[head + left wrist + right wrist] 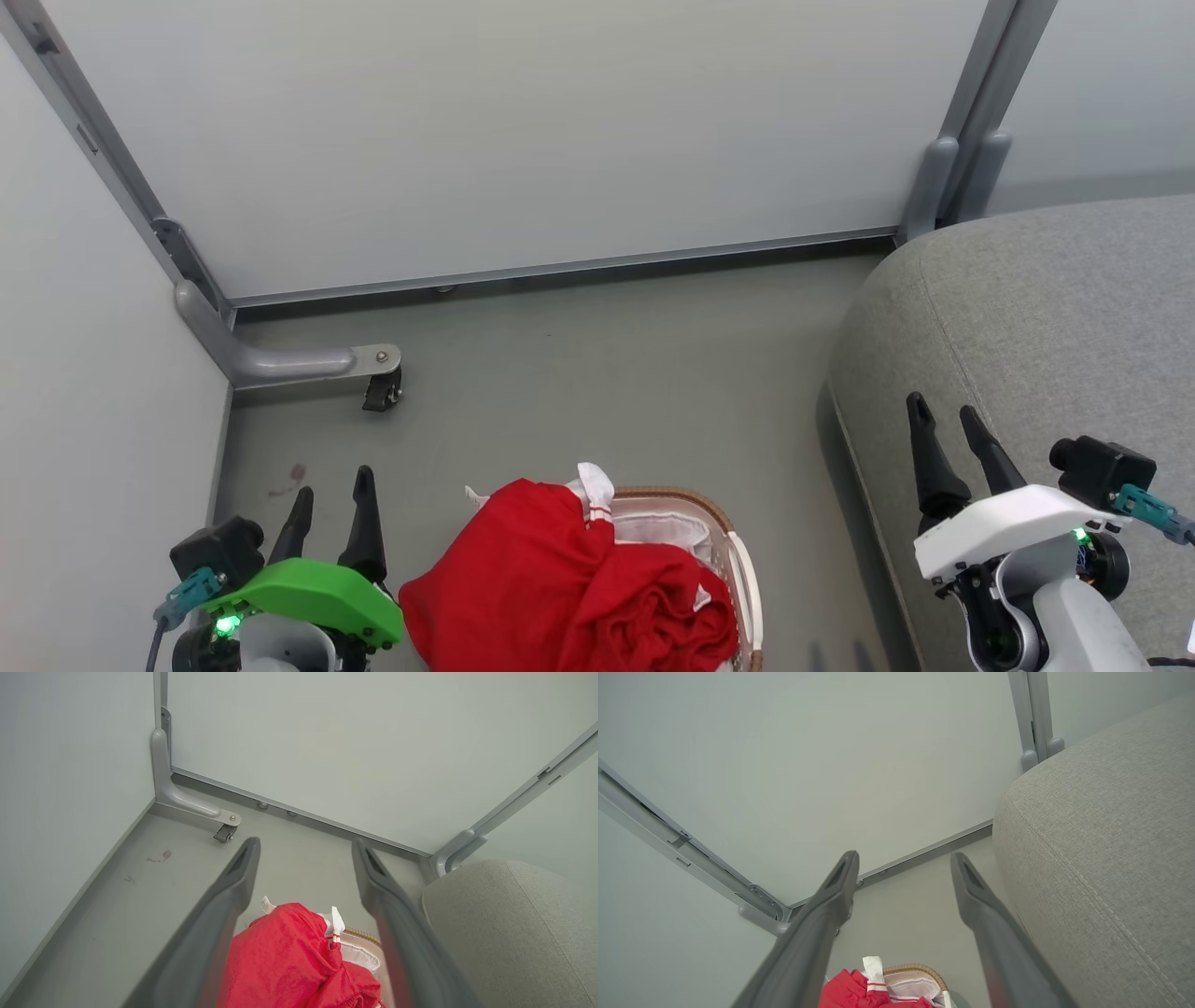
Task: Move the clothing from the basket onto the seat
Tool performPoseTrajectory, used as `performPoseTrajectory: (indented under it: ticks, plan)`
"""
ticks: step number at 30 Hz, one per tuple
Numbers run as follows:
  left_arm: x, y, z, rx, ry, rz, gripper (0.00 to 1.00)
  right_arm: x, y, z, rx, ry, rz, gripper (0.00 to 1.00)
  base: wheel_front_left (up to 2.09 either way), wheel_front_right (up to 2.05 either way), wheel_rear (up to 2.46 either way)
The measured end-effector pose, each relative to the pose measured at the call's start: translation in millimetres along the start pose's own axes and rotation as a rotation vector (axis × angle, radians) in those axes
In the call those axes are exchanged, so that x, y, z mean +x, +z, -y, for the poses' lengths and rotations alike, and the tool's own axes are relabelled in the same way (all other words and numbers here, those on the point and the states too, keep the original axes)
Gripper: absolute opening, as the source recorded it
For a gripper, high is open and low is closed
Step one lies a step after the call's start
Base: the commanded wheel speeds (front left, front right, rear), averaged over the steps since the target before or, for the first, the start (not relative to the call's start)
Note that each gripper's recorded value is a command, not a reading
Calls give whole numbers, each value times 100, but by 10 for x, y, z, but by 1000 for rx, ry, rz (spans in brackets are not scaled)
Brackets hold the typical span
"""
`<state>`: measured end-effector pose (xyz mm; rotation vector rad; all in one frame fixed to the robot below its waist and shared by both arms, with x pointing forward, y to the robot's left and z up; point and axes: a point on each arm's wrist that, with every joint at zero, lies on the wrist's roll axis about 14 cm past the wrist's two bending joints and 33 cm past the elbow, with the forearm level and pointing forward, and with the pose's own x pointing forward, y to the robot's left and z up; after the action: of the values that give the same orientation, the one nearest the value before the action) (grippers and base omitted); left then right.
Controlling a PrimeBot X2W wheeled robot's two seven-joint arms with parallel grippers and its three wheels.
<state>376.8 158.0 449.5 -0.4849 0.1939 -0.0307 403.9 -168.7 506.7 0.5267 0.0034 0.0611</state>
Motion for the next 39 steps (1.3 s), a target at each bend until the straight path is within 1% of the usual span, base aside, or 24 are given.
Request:
performPoseTrajectory:
  ticks: [8,23,28,33,39]
  plan:
    - [-35,-64,0,86,-1,-6,100,-54,-70,10,-94,4,-12,100,0,0,0]
    - [-38,19,48,217,-17,41,100,-52,-67,-28,-232,27,2,100,0,0,0]
    - [-34,107,67,242,-18,76,100,-43,-11,-51,-272,36,23,100,0,0,0]
    - [-34,246,94,242,-24,128,100,-33,18,-76,-309,46,36,100,0,0,0]
    - [-63,240,83,278,-27,134,100,-37,73,-80,-358,51,60,100,0,0,0]
